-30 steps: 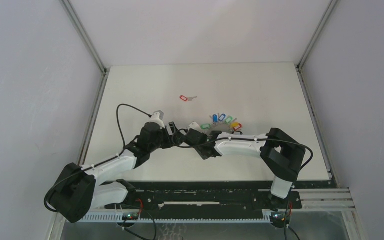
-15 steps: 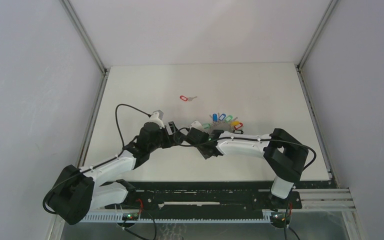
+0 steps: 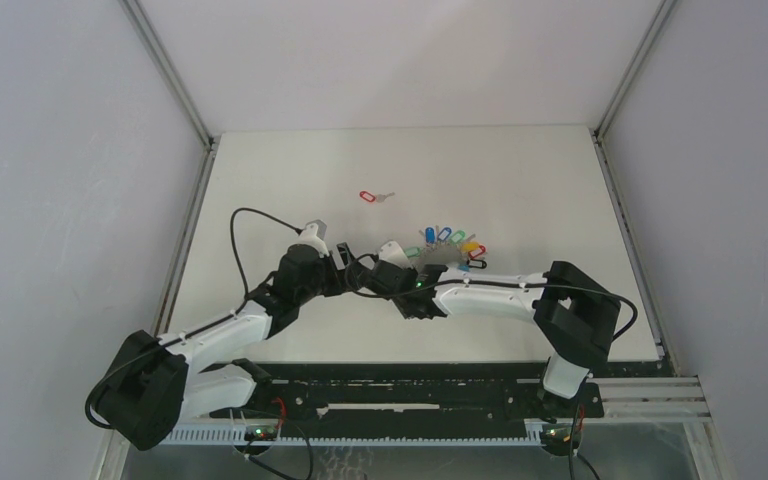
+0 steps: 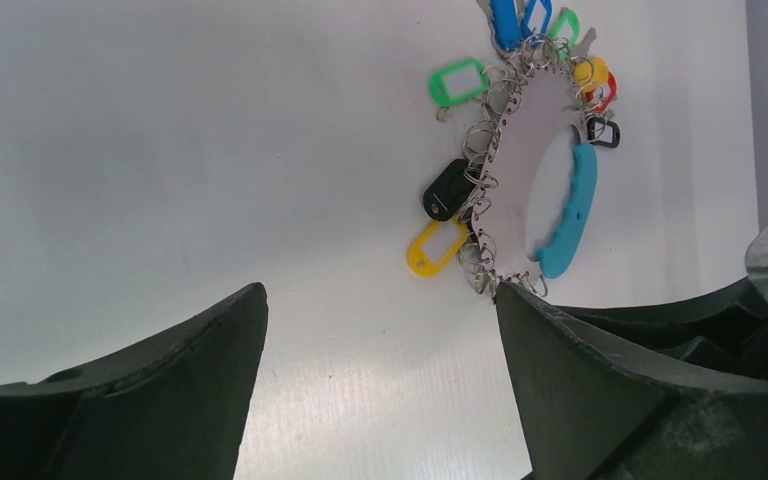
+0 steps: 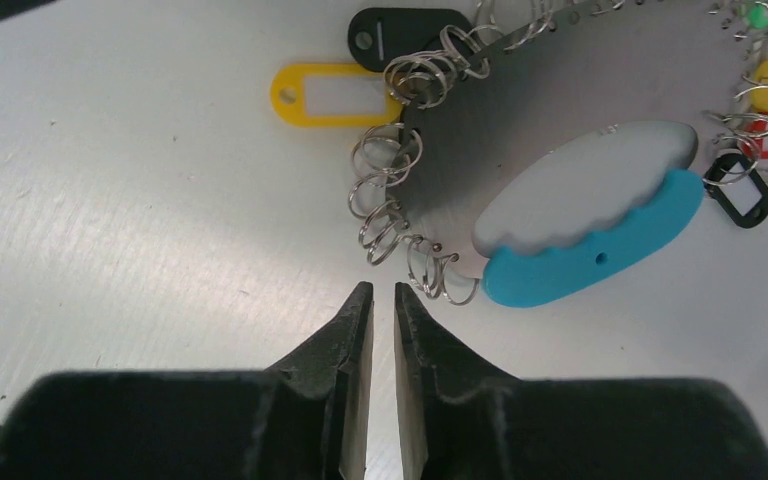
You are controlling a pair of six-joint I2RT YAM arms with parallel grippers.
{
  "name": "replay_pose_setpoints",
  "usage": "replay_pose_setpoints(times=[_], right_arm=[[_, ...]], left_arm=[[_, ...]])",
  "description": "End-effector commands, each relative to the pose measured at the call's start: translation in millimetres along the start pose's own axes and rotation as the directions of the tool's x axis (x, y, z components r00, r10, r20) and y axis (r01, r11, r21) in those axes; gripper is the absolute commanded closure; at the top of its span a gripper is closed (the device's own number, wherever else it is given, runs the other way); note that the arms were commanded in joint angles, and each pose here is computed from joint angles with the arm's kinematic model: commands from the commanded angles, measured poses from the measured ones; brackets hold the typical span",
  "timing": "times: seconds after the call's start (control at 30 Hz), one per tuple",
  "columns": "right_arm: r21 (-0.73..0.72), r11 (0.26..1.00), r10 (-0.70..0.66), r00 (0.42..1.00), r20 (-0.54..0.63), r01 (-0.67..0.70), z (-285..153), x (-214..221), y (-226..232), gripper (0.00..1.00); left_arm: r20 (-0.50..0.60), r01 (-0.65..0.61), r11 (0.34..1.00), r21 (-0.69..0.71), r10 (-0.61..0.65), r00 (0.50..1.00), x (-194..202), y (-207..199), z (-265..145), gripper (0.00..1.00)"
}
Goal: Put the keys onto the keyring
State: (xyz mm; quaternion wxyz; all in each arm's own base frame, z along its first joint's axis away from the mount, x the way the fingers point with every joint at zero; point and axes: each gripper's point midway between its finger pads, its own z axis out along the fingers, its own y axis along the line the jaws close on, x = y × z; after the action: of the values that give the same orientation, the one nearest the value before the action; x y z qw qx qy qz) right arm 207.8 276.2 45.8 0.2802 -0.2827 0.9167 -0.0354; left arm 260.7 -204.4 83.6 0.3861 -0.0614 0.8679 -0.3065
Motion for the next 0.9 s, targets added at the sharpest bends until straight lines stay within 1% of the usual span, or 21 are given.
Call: replay_pose_setpoints(times=[0.0,0.17,0.37,0.87], right_arm=[[0.032,0.995,0.096,0.99,0.103,-0.1,-5,-28,0,0.88],[0.014,0.991,0.134,0.984,0.113,-0.137,0,-31,4,0.88],[0.025,0.985,0.167,0.981,0.098,-0.171,8,-28,4,0.88],[0.067,0.983,0.165,0.985,0.057,-0.168,18,-16,0,0.88]], left_arm=[[0.016,0.011,1.0,0.018,-0.012,1.0,0,-1,-4,0.12],[0.013,0.013,1.0,0.022,-0.013,1.0,0,-1,-4,0.12],[0.021,0.013,1.0,0.022,-0.013,1.0,-1,-1,-5,0.11],[0.014,0.013,1.0,0.021,-0.013,1.0,1,-1,-5,0.11]])
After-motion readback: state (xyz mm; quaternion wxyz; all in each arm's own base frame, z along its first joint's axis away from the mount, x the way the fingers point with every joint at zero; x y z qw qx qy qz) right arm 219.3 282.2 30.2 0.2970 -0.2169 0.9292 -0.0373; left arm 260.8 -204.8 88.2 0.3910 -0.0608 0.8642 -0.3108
